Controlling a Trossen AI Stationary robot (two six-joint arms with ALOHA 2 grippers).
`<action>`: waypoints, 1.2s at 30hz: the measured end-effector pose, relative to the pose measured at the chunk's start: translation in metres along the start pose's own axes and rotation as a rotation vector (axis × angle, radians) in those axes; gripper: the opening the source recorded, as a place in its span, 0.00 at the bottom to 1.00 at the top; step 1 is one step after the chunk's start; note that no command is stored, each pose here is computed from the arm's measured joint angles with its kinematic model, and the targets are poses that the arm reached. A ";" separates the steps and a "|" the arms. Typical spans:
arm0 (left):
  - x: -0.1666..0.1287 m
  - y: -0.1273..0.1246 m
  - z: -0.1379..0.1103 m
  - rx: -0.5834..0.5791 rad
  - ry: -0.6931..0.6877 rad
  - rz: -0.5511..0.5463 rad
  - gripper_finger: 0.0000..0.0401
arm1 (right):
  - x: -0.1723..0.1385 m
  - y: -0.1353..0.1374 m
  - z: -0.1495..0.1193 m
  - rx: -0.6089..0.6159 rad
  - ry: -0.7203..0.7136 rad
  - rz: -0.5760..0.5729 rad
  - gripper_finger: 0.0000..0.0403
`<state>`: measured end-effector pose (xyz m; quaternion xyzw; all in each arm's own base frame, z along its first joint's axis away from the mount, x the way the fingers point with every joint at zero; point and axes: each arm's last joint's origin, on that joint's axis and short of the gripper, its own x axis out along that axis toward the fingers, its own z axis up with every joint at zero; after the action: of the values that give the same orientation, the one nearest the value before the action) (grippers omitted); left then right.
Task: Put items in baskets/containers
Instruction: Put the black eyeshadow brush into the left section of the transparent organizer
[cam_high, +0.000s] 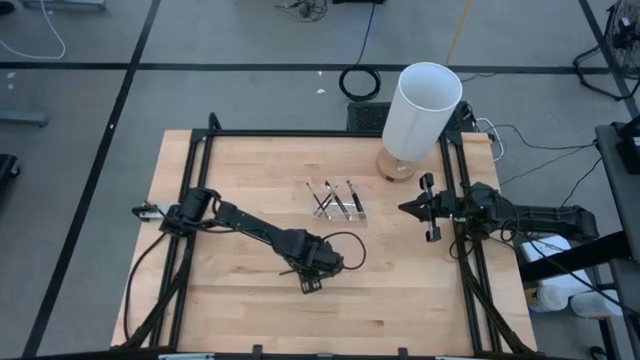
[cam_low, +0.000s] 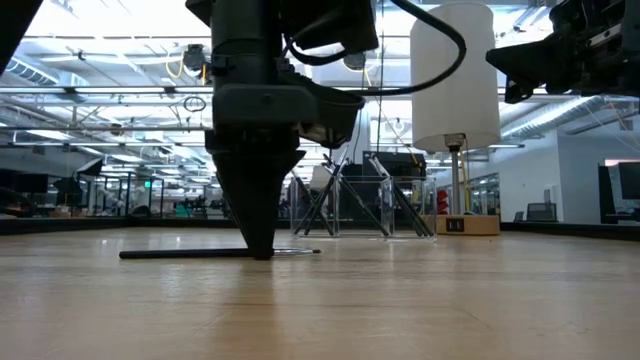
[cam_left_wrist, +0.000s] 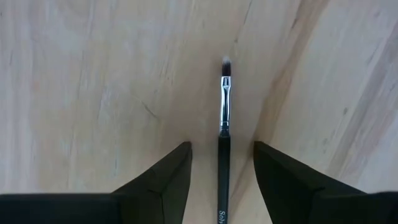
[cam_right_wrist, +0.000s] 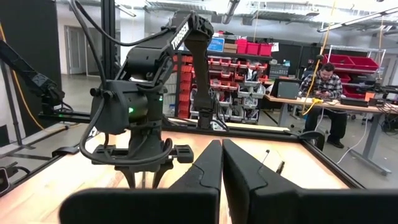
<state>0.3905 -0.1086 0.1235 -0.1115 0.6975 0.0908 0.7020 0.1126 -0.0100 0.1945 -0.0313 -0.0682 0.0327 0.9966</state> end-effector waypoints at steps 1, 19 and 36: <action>0.002 0.000 0.000 0.004 0.012 0.003 0.45 | 0.000 0.000 0.000 0.000 0.000 0.000 0.00; 0.006 0.012 0.011 0.073 -0.003 -0.038 0.23 | 0.000 0.000 -0.001 0.002 0.006 0.001 0.00; 0.003 0.011 0.013 0.096 -0.034 -0.027 0.05 | 0.000 0.000 -0.001 0.002 0.007 0.001 0.00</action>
<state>0.4002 -0.0948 0.1199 -0.0856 0.6873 0.0497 0.7196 0.1127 -0.0100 0.1938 -0.0303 -0.0646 0.0330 0.9969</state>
